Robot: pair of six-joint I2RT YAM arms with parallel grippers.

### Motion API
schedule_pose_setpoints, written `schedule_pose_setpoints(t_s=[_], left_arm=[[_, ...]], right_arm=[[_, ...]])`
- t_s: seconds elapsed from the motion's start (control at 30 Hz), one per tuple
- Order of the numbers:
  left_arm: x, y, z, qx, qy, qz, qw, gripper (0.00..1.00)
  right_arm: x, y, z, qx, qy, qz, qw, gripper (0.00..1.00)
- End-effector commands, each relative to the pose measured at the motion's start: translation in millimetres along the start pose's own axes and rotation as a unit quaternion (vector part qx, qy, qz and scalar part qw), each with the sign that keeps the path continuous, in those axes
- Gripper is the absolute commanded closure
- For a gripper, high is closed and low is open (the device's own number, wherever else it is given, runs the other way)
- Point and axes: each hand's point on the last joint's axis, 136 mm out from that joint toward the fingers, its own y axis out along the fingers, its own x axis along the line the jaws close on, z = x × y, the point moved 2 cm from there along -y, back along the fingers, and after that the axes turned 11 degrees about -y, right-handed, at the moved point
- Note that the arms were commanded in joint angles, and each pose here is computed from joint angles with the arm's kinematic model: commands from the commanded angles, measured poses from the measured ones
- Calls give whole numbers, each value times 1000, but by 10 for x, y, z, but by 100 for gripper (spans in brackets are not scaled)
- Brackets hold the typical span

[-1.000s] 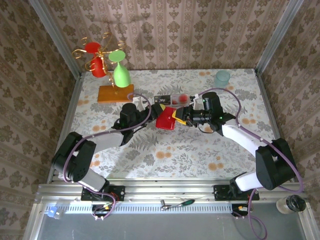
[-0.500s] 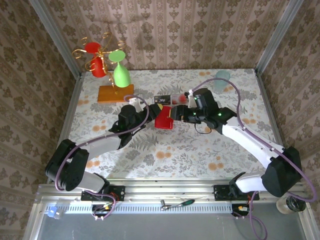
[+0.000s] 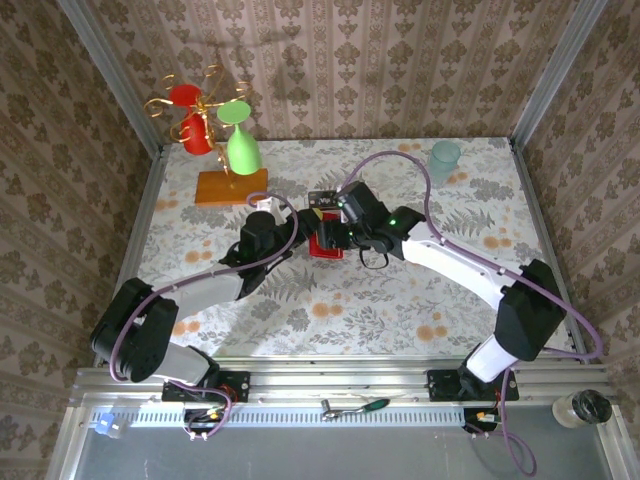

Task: Put the credit cards into the card holder
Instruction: Open the button on the card holder, then open the card holder at the center of the table.

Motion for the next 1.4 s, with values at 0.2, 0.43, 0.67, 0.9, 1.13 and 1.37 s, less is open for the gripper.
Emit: schedule_pose_setpoints(t_s=[0.2, 0.43, 0.67, 0.9, 1.13, 1.37], left_arm=[[-378, -88, -64, -13, 3, 52, 999, 100], [-427, -111, -83, -14, 13, 55, 998, 100], [-621, -143, -270, -48, -21, 91, 994, 100], [-868, -225, -519, -108, -99, 137, 980, 100], [-1009, -315, -630, -137, -160, 177, 961, 100], [-1102, -268, -612, -125, -172, 196, 957, 100]], right_arm=[[-491, 175, 309, 27, 23, 83, 996, 100], [-926, 59, 564, 30, 95, 64, 993, 100], [-785, -367, 459, -31, 145, -46, 988, 46], [-546, -589, 216, -114, 229, -189, 948, 40], [-411, -693, -27, -169, 283, -280, 901, 40], [-339, -763, -242, -198, 307, -332, 870, 41]])
